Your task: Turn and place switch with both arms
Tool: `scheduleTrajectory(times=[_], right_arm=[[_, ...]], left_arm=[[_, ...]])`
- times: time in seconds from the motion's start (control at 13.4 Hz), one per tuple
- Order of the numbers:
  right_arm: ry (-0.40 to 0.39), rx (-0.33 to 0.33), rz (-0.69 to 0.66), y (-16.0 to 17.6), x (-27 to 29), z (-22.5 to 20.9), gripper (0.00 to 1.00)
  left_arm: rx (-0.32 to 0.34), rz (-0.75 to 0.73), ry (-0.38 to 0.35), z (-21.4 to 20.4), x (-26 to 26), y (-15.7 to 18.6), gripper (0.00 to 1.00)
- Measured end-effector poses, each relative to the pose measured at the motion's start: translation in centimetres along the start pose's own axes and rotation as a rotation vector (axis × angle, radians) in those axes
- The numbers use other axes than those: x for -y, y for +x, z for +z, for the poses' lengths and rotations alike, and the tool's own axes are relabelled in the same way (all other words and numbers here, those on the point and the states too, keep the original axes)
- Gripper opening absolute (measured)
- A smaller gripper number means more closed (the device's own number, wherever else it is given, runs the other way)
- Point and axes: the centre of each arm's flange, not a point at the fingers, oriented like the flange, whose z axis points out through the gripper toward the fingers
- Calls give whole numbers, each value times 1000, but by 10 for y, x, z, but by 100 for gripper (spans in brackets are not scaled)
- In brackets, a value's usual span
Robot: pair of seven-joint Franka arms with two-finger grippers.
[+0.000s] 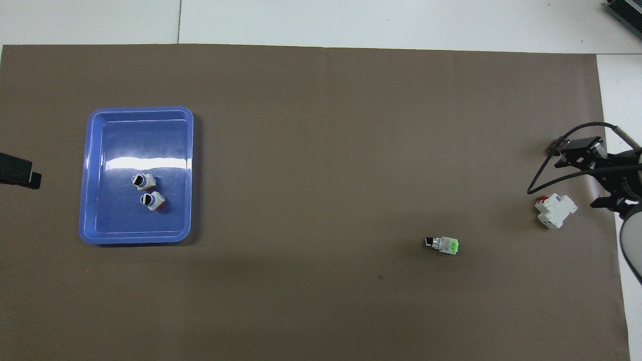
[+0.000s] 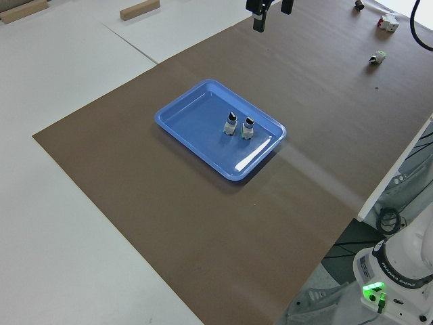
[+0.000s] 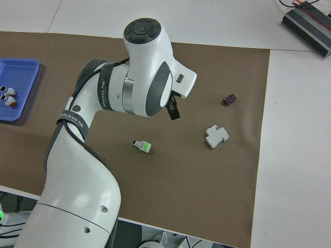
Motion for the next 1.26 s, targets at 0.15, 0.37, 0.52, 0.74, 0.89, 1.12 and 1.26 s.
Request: scheduleTrajectory(times=[0.15,0.37,0.52,0.74,0.89,1.12,1.26], right_arm=[[-20,44,189,-22,1,29,100],[-57,125,354,-53,0,69,100],[-86,190,407,-60,-7,94,100],[-104,194,447,-57,-26,133,100],[-113,183,466,-55,-37,161,100],[-138,214,494,-61,-46,178,100],[-143,219,503,-66,-53,190,100]], left_arm=[[0,0,0,0,0,0,100],[0,0,0,0,0,0,100],[0,0,0,0,0,0,100],[1,0,0,0,0,0,100],[1,0,0,0,0,0,100],[1,0,0,0,0,0,100],[1,0,0,0,0,0,100]])
